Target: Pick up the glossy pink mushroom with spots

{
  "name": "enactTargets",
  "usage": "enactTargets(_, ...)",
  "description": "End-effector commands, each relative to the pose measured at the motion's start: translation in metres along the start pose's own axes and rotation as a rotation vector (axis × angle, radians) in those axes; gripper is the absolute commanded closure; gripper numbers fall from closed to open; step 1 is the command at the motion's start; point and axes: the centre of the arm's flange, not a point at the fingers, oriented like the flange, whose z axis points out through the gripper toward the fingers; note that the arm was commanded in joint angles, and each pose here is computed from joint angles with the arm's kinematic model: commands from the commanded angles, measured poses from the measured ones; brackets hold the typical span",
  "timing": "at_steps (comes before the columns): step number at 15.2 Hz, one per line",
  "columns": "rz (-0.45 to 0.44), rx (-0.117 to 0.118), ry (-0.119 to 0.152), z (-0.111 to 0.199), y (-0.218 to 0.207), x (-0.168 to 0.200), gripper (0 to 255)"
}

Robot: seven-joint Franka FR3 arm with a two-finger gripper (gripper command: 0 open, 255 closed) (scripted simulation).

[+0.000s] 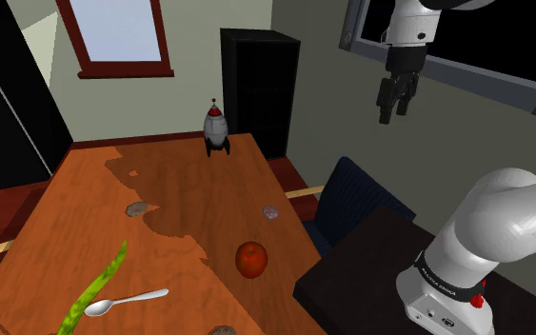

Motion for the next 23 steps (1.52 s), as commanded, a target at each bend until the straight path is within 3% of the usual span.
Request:
enactTargets(1,0.000,0.000,0.000,0.000,0.000,0.000,0)
enactTargets(23,0.030,0.052,0.116,0.225,-0.070,0.149,0)
